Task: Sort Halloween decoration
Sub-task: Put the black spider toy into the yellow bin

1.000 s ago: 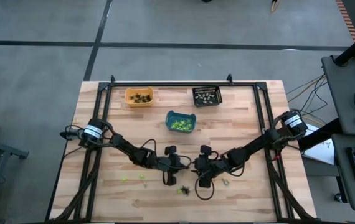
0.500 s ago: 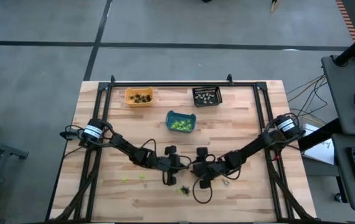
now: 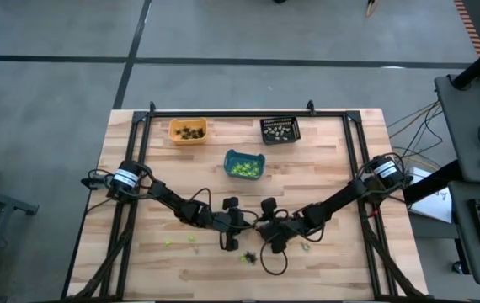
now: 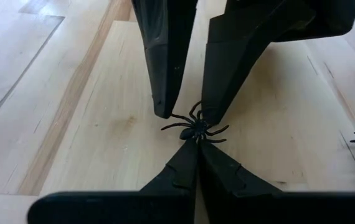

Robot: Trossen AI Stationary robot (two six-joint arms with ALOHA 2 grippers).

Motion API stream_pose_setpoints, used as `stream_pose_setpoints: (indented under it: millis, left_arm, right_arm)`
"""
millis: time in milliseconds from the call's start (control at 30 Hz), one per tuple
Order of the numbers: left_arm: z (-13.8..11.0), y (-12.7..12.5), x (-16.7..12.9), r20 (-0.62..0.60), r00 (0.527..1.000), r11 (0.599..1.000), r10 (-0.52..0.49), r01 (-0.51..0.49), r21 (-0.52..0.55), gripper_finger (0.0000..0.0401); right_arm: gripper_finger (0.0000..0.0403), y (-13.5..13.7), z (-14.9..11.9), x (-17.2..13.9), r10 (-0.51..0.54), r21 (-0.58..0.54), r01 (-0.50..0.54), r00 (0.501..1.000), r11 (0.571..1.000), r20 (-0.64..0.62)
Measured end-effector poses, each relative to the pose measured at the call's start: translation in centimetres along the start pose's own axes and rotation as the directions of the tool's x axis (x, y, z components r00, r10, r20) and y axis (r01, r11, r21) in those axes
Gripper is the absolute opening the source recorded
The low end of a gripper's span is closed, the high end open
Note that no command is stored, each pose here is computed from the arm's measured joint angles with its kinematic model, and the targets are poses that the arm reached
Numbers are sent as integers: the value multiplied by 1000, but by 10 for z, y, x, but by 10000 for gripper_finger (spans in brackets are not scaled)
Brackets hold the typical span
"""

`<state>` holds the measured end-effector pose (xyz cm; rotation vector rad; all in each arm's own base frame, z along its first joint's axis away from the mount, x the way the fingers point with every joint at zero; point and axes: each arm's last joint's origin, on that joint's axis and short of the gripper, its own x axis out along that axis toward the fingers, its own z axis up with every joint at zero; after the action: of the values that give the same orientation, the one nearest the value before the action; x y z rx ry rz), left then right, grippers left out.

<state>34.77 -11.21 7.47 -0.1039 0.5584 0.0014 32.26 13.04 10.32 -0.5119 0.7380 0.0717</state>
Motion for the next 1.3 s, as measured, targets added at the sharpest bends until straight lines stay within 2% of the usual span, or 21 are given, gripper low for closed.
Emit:
stream_pose_setpoints:
  millis: [167, 567, 900, 1100, 1300]
  left_arm:
    - [0, 0, 0, 3, 1000, 1000, -1, 1, -1, 0]
    - [1, 0, 0, 15, 1000, 1000, -5, 5, -6, 0]
    - [3, -1, 0, 19, 1000, 1000, -7, 7, -20, 0]
    - [7, -2, -2, 30, 999, 999, -12, 13, -30, 0]
    - [14, -3, -9, 53, 998, 999, -19, 21, -33, 0]
  right_arm:
    - [124, -2, 0, 1, -5, -47, 6, 1000, 999, 7]
    - [87, -5, -3, 9, 32, -46, -32, 999, 998, 12]
    - [14, -4, -3, 9, 42, -46, -41, 999, 998, 13]
    - [9, -7, 0, 3, 40, -35, -40, 999, 999, 17]
    - [9, -11, 5, -3, 35, 60, -38, 999, 997, 40]
